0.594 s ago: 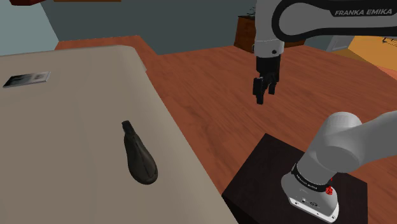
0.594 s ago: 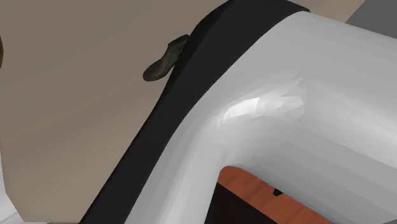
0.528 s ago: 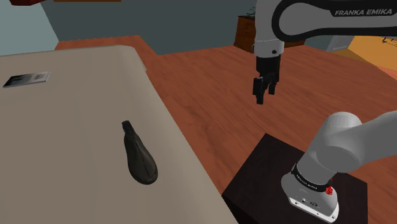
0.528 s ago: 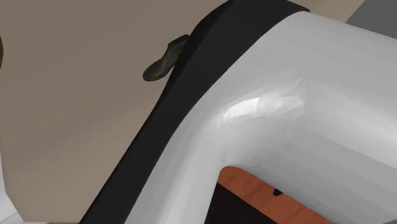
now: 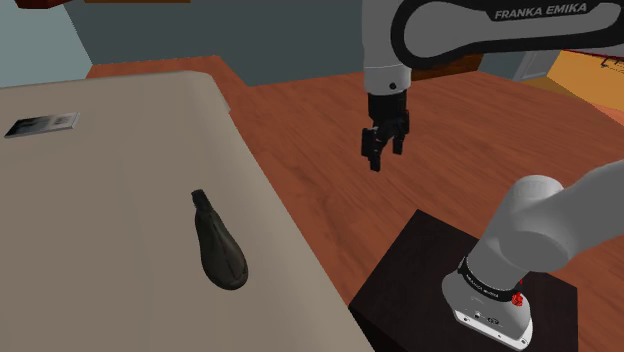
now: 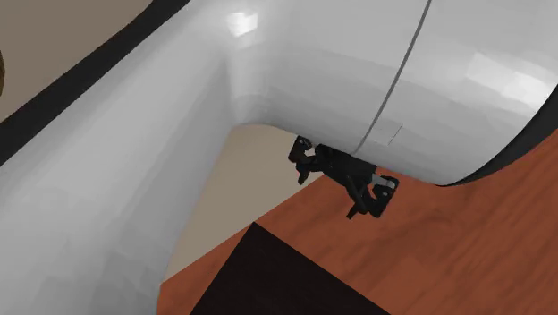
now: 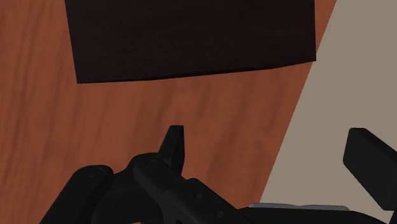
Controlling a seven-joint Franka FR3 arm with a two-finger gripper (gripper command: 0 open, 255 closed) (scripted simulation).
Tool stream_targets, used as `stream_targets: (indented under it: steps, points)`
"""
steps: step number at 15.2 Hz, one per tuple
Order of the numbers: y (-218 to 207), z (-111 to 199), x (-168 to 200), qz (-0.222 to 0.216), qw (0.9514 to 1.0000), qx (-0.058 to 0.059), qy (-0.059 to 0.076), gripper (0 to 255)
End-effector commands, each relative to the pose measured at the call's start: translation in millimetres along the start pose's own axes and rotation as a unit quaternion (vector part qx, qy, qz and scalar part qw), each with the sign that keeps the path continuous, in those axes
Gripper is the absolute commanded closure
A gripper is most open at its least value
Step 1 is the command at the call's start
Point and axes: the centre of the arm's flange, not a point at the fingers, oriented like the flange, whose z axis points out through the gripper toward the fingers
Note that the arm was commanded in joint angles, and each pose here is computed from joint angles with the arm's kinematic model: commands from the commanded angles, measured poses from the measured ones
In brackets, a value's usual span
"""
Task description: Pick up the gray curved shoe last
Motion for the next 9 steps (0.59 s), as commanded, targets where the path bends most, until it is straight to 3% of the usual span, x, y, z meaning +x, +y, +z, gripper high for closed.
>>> stream_targets:
  steps: [1,9]
  points:
    - [-28,-1,9,0.002,1.0000,0.000,0.002,0]
    - [-125,-12,47,0.008,0.9999,-0.002,0.010,0]
